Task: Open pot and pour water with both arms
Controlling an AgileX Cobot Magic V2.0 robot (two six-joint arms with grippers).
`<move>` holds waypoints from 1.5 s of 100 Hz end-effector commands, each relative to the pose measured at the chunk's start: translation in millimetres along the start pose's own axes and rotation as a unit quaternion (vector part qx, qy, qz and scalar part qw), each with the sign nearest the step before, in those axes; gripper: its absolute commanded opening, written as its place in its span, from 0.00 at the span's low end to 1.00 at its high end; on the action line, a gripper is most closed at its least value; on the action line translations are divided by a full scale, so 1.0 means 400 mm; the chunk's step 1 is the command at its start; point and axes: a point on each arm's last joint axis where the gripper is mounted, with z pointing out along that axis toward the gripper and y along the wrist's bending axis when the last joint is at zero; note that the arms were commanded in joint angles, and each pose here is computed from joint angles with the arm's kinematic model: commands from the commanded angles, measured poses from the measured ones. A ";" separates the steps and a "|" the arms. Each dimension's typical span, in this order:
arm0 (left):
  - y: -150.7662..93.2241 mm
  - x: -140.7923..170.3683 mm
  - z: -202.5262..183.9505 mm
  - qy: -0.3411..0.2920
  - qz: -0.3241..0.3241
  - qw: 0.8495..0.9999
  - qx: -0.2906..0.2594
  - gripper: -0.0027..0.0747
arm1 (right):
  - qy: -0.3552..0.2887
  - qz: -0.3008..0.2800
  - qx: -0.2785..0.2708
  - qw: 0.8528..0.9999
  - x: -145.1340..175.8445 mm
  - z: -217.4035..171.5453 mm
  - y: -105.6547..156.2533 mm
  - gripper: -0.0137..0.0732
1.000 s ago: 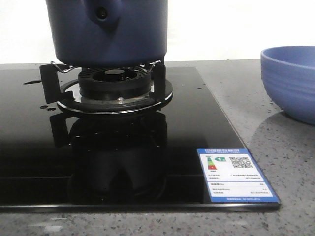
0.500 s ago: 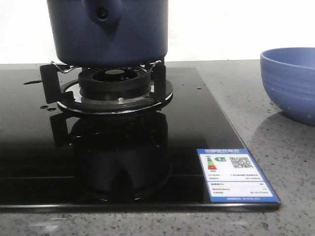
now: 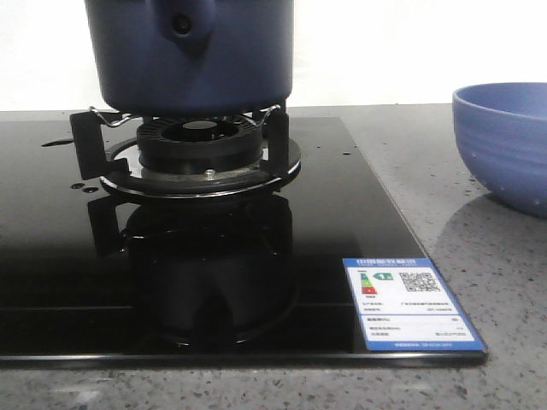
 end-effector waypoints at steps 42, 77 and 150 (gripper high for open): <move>-0.098 -0.220 -0.380 -0.169 -0.006 0.977 -0.129 0.60 | -0.147 -0.055 -0.069 0.985 -0.009 0.004 0.041 0.08; -0.192 0.002 -0.601 -0.177 -0.027 0.966 -0.189 0.01 | -0.267 -0.053 -0.091 0.958 0.183 0.050 0.039 0.08; -0.218 0.103 -0.635 -0.174 -0.033 0.966 -0.188 0.01 | -0.278 -0.069 -0.141 0.948 0.243 0.036 0.055 0.08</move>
